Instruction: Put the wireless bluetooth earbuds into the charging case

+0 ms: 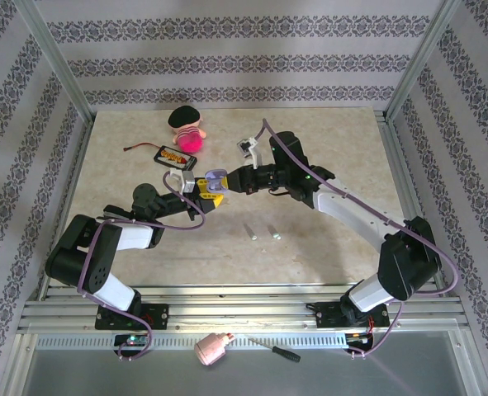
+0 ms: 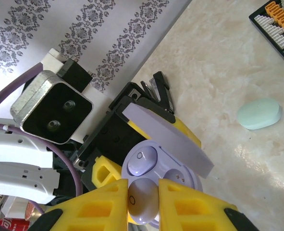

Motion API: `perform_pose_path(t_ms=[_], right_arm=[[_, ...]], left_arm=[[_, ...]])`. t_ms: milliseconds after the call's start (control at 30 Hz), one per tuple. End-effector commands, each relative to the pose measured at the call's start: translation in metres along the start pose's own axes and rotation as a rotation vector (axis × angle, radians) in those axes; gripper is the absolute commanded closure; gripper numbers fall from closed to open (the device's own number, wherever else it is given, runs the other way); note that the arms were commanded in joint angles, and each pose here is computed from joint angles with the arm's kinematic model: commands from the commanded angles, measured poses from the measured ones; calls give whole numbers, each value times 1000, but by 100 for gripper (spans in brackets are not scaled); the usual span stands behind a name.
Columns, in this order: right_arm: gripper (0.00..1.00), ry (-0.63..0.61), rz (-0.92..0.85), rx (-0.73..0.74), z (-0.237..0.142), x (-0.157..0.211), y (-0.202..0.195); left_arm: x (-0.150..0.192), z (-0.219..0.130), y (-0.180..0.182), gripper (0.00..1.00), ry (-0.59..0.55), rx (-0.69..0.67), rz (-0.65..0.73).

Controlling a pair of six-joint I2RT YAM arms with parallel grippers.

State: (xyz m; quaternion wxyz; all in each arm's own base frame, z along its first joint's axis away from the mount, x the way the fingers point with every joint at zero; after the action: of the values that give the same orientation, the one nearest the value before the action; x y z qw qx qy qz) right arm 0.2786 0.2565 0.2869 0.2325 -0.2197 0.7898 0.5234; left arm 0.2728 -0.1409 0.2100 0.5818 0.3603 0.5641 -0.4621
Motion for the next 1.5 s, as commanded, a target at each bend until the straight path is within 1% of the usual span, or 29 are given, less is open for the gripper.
perform_pose_path(t_ms=[0, 233, 400, 633, 800, 900, 1000, 1033, 1167, 1267, 1333, 1467], right_arm=[[81, -3, -49, -20, 4, -5, 5], [79, 21, -37, 23, 5, 2, -3], [70, 16, -37, 46, 4, 2, -3], [66, -13, -47, 64, -3, -3, 2], [56, -39, -78, 62, -14, -4, 10], [50, -49, -129, 43, -23, 1, 17], [45, -101, -153, 64, -34, 5, 20], [44, -120, -140, 80, -36, 4, 19], [28, -185, -75, 120, -38, -8, 17], [17, -202, 2, 154, -33, -20, 13], [13, -183, 36, 173, -27, -27, 10], [12, -161, 75, 229, -15, -36, 1]], left_arm=[[-12, 3, -3, 84, -37, 45, 52], [-13, 3, -1, 84, -45, 16, 55], [-13, 4, 0, 84, -44, 19, 50], [-11, 4, 1, 83, -42, 13, 48], [-8, 4, 3, 83, -38, 0, 54], [-5, 3, 4, 84, -38, -21, 67], [-3, 2, 5, 83, -34, -29, 82], [-3, 2, 5, 84, -33, -29, 90], [-1, 0, 3, 84, -30, -38, 142], [-2, -3, 2, 85, -31, -57, 185], [-2, -3, 2, 84, -31, -59, 192], [-3, -3, 2, 85, -32, -53, 191]])
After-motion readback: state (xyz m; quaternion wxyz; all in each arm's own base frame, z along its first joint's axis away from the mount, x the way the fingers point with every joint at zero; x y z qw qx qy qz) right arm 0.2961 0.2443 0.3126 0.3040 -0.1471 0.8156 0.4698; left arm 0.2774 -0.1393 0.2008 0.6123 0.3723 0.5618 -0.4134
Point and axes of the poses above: each hand's point on the last joint's axis, 136 mm out from that joint toward the fingers, its own z axis out along the fingers, its own y axis along the line the jaws close on, x = y × z, the point moved 9 cm from there along -z, back along the fingers, and after that the axes turned 2 degrees about z, right-handed, at the moved point
